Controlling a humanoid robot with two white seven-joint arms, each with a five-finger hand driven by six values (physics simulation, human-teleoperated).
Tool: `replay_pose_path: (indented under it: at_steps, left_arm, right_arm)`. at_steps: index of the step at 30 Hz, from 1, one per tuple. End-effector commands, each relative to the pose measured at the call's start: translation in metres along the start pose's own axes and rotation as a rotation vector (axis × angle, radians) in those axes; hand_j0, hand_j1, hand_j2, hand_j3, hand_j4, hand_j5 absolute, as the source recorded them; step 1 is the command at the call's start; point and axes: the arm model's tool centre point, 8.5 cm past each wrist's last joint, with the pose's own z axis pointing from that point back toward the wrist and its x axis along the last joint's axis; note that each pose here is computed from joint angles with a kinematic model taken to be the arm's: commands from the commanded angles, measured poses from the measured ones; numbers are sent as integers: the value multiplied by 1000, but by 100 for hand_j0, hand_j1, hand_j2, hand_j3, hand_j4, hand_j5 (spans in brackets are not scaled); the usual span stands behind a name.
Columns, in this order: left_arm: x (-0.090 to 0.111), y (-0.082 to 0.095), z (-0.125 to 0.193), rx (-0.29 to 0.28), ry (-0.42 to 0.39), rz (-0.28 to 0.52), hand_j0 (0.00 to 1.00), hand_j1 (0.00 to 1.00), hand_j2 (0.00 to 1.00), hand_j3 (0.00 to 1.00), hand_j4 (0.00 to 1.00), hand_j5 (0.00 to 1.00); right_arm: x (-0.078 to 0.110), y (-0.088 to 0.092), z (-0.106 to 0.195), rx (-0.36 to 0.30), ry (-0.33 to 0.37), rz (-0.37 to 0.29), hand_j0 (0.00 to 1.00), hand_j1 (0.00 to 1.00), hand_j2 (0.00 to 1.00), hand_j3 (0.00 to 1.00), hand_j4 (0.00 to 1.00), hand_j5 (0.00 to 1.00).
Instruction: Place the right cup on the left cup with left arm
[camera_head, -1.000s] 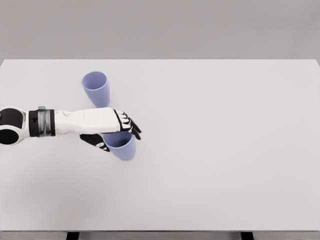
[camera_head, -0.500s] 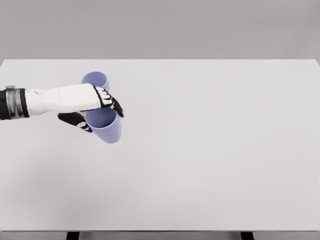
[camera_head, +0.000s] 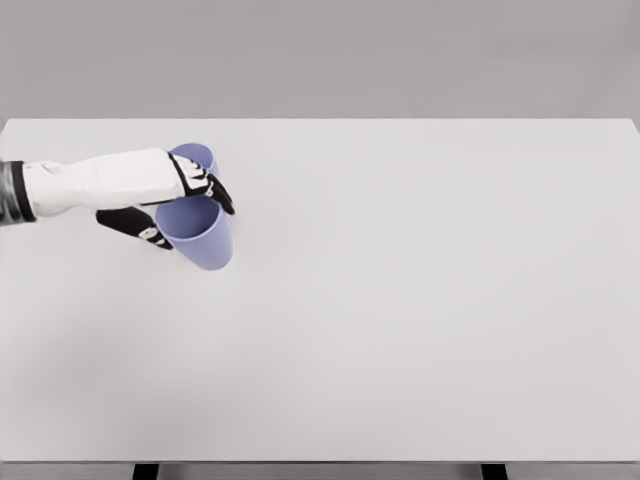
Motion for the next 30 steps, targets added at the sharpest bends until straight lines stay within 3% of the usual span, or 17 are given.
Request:
replay_pose_path:
  at_steps: [1,19,30]
  left_arm:
    - [-1,4,2,13,7,3,57,57,57,57,57,57]
    - [-29,37,28,82,113,-10,58,58,58,58,58,58]
    - [-33,57,34,106,130,-24,58,58,58,58,58,58]
  right_arm:
    - [0,0,0,1,0,1,100,100,100,100,100,100]
    - [0,0,0,1,0,1,100,100,100,100,100,100]
    - [0,0,0,1,0,1,100,100,100,100,100,100]
